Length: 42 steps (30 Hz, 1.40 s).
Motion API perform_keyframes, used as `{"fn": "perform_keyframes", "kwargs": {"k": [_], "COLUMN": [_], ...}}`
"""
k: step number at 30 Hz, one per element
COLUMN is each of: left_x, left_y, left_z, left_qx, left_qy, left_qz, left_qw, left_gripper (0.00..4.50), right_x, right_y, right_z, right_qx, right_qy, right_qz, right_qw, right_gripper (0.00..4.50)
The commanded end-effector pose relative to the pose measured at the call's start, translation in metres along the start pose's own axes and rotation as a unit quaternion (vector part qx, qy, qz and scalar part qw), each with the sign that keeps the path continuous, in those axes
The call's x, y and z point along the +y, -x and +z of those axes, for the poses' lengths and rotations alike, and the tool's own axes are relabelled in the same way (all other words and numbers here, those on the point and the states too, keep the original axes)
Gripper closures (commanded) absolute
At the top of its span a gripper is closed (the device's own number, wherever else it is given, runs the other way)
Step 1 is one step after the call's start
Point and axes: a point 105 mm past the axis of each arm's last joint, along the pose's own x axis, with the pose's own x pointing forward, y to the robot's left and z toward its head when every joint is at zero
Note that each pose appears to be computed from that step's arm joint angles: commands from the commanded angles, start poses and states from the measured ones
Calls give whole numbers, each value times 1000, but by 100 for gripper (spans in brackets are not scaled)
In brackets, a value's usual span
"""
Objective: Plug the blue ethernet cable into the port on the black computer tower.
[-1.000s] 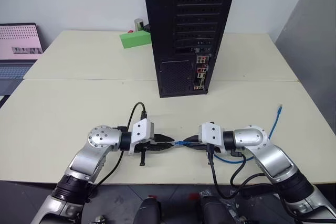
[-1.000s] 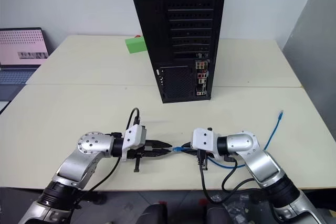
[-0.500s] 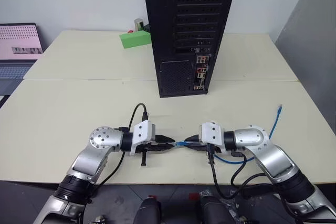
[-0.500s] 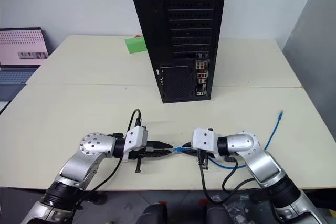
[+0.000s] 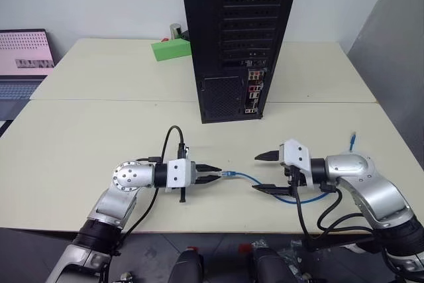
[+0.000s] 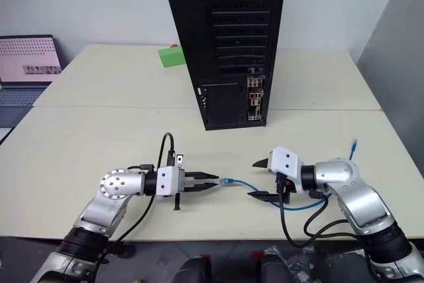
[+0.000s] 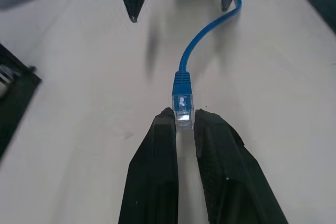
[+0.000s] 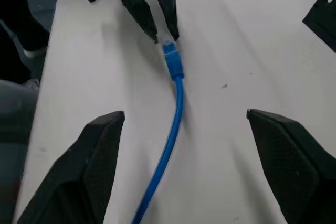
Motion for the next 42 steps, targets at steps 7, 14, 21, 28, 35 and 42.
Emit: {"fn": "perform_keyframes", "kwargs": {"k": [7, 14, 21, 28, 35, 42], "left_x": [6, 8, 7, 6, 5, 4], "left_y": [8, 8, 6, 6, 5, 5], "left_z": [15, 14, 17, 19, 22, 24], "left_qx": [-55, -59, -66, -67, -68, -70], "left_qy": [-275, -304, -317, -323, -327, -327], "left_qz": [51, 64, 69, 78, 83, 87], "left_qw": [959, 949, 943, 941, 939, 938], "left_gripper": [425, 425, 425, 425, 425, 425], "right_x": [5, 6, 6, 5, 4, 4], "right_y": [-9, -21, -27, -32, -34, -36], "right_z": [21, 25, 27, 29, 27, 29], "right_qx": [-84, -110, -124, -129, -126, -129], "right_qy": [-104, -150, -182, -198, -203, -207], "right_qz": [-14, -5, 2, 8, 8, 12], "right_qw": [991, 982, 975, 972, 971, 970], "right_gripper": [70, 70, 70, 119, 255, 417]}}
